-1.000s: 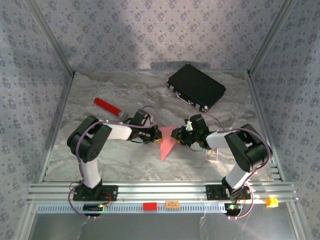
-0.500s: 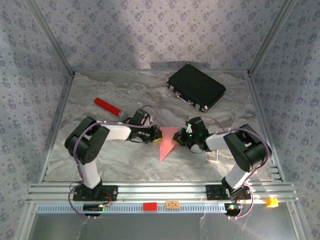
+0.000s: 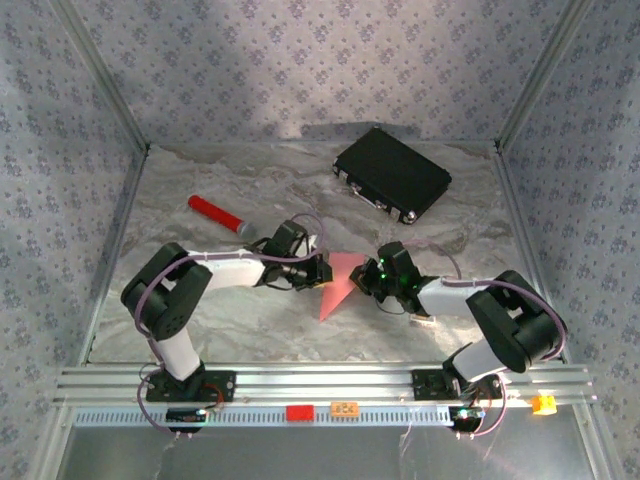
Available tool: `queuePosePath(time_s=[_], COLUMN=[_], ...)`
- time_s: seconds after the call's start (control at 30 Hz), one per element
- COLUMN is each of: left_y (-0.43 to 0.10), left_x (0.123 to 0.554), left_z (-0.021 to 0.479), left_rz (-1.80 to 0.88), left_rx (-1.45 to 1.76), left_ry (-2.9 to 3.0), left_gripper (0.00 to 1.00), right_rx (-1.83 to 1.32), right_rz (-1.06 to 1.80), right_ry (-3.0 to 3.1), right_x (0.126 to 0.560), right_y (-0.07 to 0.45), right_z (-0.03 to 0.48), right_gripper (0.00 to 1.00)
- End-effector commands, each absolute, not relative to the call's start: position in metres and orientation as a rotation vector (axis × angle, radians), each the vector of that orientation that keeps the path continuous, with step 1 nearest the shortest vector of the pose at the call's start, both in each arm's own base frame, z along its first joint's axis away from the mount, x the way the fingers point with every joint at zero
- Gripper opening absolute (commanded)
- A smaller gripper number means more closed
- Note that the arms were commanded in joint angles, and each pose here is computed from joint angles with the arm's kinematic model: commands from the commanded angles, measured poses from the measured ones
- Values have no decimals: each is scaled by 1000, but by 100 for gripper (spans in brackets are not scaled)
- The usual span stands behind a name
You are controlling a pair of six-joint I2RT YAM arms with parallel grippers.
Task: Fold a paper plane with a square sheet of paper (pick it up from the middle)
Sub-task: Fold the wing for the fifth time at the center of the table.
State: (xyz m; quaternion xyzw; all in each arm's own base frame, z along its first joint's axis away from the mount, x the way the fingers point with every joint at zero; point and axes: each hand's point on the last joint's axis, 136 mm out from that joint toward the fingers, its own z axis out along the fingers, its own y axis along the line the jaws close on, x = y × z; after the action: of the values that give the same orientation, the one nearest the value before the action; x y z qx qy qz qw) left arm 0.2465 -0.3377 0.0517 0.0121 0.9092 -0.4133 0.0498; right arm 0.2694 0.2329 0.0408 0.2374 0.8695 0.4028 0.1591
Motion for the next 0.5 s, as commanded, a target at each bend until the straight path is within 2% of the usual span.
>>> queuePosePath(time_s=[0.0,0.47], left_y=[-351,-329], left_x=[244,235], left_z=[54,20], left_rz=[-1302,-1093], left_rx=[73,75], left_ry=[2769,2864], left_gripper=[9,8], right_rx=[737,725], right_rz=[1090,1080], right_ry=[2516,2537], right_x=[263,262], right_y=[224,223], right_z=[29,25], right_gripper=[3,3])
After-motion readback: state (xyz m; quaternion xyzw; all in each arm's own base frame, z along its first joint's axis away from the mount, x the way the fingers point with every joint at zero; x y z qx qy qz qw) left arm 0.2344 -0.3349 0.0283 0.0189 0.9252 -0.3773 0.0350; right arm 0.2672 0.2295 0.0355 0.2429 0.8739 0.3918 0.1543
